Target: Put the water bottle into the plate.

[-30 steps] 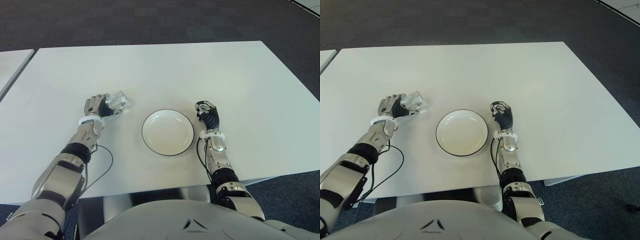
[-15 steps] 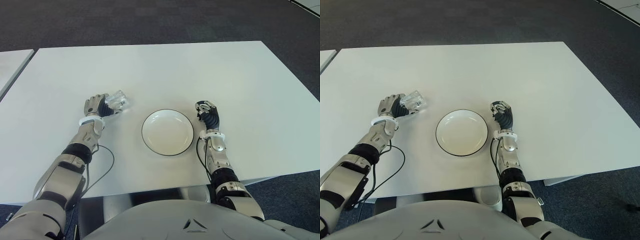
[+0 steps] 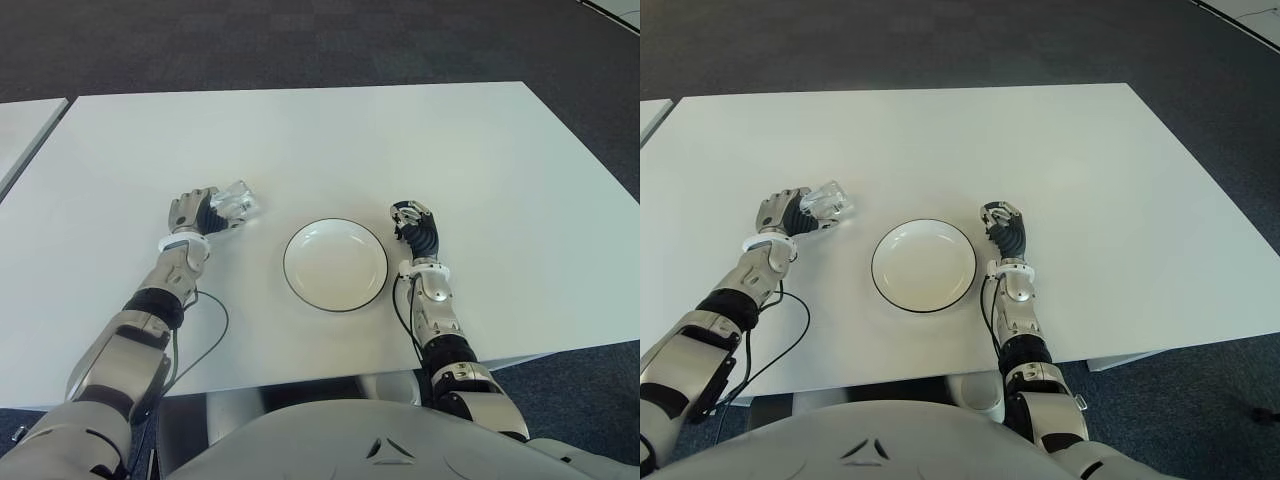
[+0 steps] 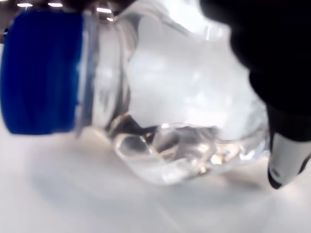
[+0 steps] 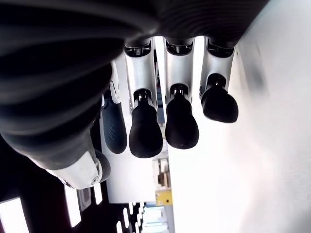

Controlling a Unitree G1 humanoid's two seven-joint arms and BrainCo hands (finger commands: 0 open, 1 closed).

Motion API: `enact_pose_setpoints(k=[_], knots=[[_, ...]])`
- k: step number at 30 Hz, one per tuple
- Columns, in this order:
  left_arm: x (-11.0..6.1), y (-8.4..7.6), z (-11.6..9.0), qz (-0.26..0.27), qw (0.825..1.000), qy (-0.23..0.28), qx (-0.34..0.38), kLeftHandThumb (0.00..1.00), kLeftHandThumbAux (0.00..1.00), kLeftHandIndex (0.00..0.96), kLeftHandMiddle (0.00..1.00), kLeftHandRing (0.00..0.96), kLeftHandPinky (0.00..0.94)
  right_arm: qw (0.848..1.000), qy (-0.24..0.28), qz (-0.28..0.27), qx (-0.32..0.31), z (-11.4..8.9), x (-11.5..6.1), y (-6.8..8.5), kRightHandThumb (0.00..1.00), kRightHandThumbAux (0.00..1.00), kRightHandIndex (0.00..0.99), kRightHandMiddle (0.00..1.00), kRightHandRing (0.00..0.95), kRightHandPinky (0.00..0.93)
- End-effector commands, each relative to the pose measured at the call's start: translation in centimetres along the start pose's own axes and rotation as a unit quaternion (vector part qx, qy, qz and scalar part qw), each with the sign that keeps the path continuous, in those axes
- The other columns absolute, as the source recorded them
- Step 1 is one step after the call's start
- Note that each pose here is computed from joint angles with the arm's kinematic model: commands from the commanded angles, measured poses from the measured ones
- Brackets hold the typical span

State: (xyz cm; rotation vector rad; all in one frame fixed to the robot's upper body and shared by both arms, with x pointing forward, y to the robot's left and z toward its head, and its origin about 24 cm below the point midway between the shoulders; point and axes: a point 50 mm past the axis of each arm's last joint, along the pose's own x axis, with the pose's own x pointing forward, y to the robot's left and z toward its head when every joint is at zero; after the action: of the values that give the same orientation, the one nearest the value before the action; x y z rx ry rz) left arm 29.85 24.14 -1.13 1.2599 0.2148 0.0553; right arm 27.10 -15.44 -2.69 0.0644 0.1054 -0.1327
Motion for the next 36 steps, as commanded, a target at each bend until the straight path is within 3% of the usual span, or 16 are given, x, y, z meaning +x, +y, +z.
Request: enact_pose_setpoints(k=[1,7,10,27,36], knots=[[-0.8,-0.6,0.3,-0.029,1.000,-0.010,-0.004,0.851,0.669,0.396,0.543,0.856,0.857,0.993,0.113,-0.013,-0.011,-3.9,-2.0,-0.6,0.705,0.726,0.439,0.785,0.776,0.781],[-0.3,2.7,2.7,-0.001,0.999,-0.047,-0.015,0.851,0.669,0.396,0.542,0.854,0.842,0.993,0.115,-0.007,-0.018,-4.0,-1.9,-0.7,0.705,0.726,0.438,0.784,0.779,0.790],[-0.7,3.6,3.4,0.010,0.998,-0.061,-0.020,0.851,0.669,0.396,0.542,0.853,0.839,0.993,0.115,-0.006,-0.021,-4.1,-1.8,-0.7,0.705,0.727,0.438,0.786,0.780,0.791],[-4.5,7.0,7.6,0.095,0.976,-0.191,-0.052,0.851,0.669,0.395,0.540,0.855,0.846,0.993,0.114,-0.007,-0.012,-4.1,-1.8,-0.8,0.704,0.727,0.439,0.794,0.782,0.790],[-6.3,7.7,10.3,0.117,0.963,-0.239,-0.031,0.851,0.669,0.396,0.542,0.859,0.844,0.994,0.113,-0.001,-0.012,-4.1,-1.8,-0.7,0.704,0.727,0.439,0.797,0.780,0.787]])
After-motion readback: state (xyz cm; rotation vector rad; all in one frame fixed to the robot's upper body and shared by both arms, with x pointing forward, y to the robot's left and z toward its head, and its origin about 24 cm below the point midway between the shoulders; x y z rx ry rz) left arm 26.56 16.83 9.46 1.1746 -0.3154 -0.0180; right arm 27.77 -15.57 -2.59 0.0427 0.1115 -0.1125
